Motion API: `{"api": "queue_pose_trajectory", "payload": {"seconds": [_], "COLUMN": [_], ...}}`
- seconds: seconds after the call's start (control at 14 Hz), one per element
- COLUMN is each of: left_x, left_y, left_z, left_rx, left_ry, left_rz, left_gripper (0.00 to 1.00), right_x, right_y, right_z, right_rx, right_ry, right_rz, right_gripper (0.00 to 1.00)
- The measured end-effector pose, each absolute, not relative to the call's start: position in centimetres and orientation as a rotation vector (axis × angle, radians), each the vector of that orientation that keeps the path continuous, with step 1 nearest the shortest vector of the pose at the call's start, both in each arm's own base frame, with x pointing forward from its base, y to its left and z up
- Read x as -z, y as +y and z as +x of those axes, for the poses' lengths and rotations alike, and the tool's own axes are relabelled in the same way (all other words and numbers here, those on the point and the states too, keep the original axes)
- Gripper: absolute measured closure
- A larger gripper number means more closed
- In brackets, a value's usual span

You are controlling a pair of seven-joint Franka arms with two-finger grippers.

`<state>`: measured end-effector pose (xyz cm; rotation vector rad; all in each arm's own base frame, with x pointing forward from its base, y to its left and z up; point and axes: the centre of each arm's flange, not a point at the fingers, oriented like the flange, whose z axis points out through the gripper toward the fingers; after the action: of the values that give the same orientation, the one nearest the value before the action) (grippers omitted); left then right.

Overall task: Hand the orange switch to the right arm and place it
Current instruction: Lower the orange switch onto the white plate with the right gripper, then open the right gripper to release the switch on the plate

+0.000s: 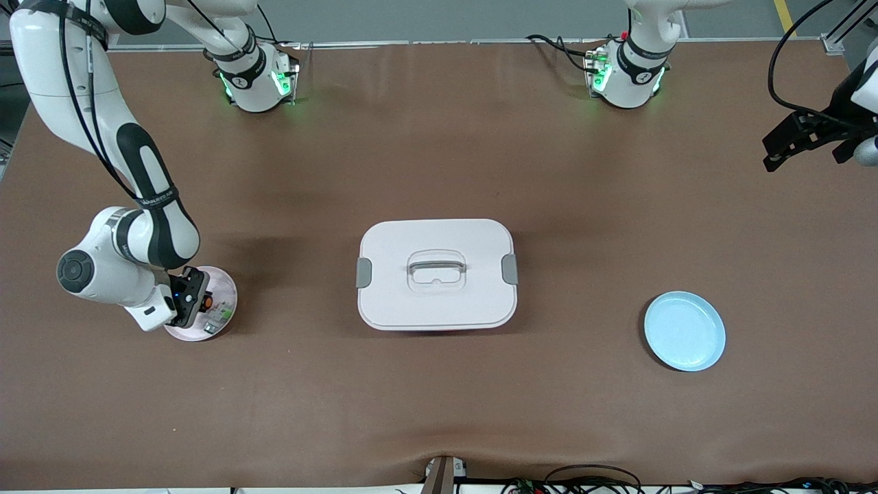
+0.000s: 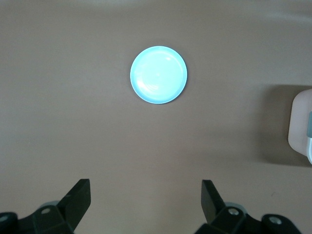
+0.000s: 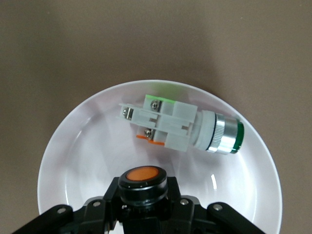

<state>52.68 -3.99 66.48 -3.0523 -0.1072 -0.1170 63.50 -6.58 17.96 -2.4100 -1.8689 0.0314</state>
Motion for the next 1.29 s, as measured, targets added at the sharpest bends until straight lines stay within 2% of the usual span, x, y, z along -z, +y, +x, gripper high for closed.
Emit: {"api": "queue_pose_trajectory", "payload": {"seconds": [0.07, 0.14, 0.5, 0.86, 1.29], "left_x": [-66.5, -66.5, -66.4, -65.5, -65.8], "left_y": [-4.2, -4.3, -4.5, -4.5, -5.1], "left_z": [52.7, 52.7, 52.7, 53.3, 53.4], "left_rx": [0.117, 0.116, 0.114, 0.088, 0.104], "left_ry": [-0.103, -0.1, -0.098, -0.097, -0.079], "left_rz": [-3.053, -3.058, -3.072, -3.073, -3.075], "left_gripper": [0.0, 0.0, 0.0, 0.0, 0.0], "right_x": [-18.0, -18.0, -18.3, -19.6, -22.3], "right_y": [-6.6, -6.6, -6.7, -7.2, -7.0], "right_z": [63.5, 63.6, 63.9, 64.3, 63.2], "right_rx": [-0.028, -0.024, 0.008, 0.036, -0.037], "right_ry": [-1.871, -1.873, -1.886, -1.854, -1.449], "right_rz": [-2.412, -2.414, -2.436, -2.484, -2.682], "right_gripper": [0.58, 0.53, 0.02, 0.0, 0.0]}}
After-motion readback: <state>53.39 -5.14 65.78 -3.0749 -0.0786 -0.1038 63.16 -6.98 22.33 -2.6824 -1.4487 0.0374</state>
